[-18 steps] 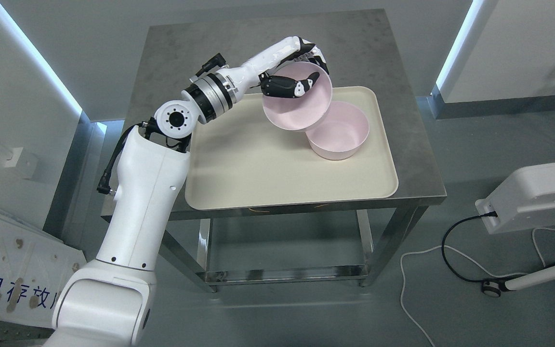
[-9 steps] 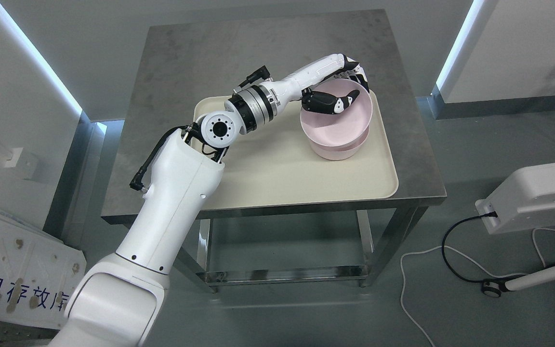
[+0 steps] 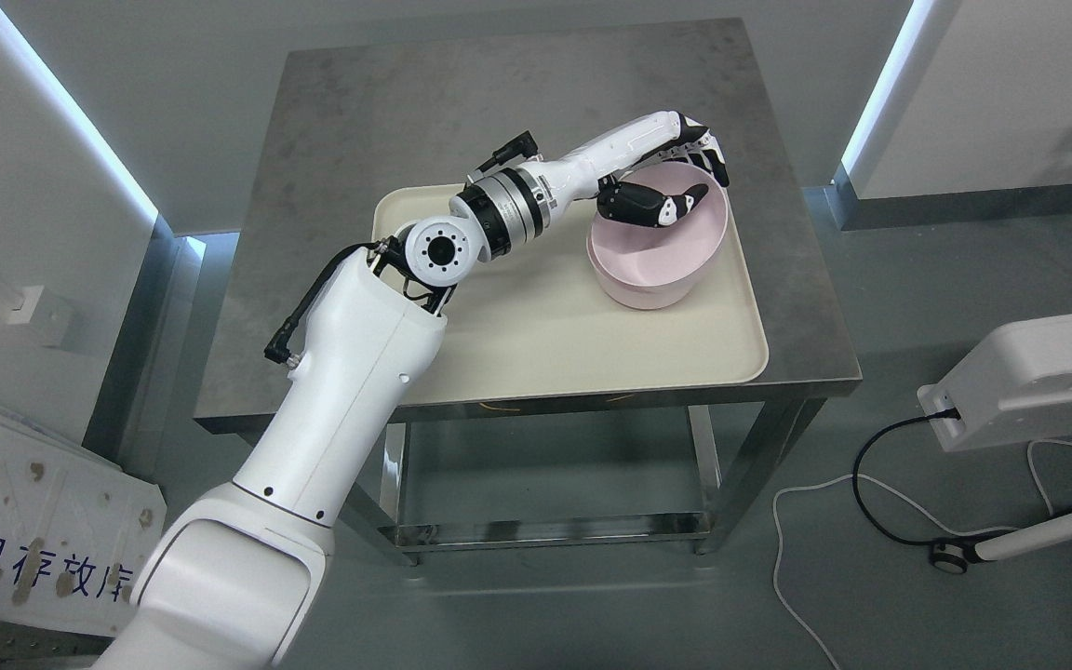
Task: Stack pink IKEA bowls on left shelf middle
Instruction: 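Carry the bowl over the other pink bowl and lower it inside, then release the bowl and move the left hand beside the stacked bowls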
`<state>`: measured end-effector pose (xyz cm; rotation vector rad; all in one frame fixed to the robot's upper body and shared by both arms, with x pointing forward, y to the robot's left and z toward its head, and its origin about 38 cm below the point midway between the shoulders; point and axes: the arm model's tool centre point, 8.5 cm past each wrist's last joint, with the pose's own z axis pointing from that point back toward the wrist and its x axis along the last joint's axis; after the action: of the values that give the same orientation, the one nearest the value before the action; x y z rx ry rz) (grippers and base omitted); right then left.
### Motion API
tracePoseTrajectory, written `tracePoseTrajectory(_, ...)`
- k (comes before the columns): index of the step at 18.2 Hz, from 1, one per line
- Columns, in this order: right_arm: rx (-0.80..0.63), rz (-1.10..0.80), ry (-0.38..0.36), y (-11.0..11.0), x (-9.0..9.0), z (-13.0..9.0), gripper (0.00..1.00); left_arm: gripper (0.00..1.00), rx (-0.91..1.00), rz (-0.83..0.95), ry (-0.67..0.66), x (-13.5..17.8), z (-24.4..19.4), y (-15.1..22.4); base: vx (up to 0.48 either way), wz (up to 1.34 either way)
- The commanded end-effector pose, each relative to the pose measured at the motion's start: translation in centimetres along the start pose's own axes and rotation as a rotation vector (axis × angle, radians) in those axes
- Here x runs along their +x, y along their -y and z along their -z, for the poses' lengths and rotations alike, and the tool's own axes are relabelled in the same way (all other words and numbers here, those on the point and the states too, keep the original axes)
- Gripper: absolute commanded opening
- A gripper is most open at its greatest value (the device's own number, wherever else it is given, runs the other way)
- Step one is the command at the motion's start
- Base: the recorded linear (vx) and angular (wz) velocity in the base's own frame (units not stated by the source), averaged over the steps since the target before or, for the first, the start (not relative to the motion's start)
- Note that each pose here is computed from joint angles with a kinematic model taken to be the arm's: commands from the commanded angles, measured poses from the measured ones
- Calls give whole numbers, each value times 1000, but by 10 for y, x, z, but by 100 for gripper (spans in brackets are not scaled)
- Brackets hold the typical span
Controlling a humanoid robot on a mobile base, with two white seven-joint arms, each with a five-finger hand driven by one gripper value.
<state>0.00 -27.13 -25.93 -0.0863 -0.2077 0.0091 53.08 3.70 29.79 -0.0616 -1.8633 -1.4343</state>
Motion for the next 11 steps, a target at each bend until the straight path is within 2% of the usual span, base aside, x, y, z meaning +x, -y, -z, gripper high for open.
tracePoseTrajectory(1, -19, 2, 17, 11, 6, 1, 100, 27, 38, -11, -47, -14, -5, -10, 0, 0)
tracePoseTrajectory(3, -19, 2, 17, 11, 6, 1, 100, 55, 58, -16, -65, -16, -5, -12, 0, 0)
tracePoseTrajectory(5, -19, 2, 17, 11, 6, 1, 100, 68, 97, -29, -57, -16, -10, -24, 0, 0)
tracePoseTrajectory(7, -19, 2, 17, 11, 6, 1, 100, 84, 194, -54, -17, -14, -27, -52, 0, 0)
tracePoseTrajectory(8, -19, 2, 17, 11, 6, 1, 100, 90, 260, -58, 28, -9, -38, -66, 0, 0)
tracePoseTrajectory(9, -19, 2, 17, 11, 6, 1, 100, 92, 321, -84, 82, -2, -50, -76, 0, 0)
tracePoseTrajectory(11, -19, 2, 17, 11, 6, 1, 100, 93, 432, -273, 268, 15, -70, -82, 0, 0)
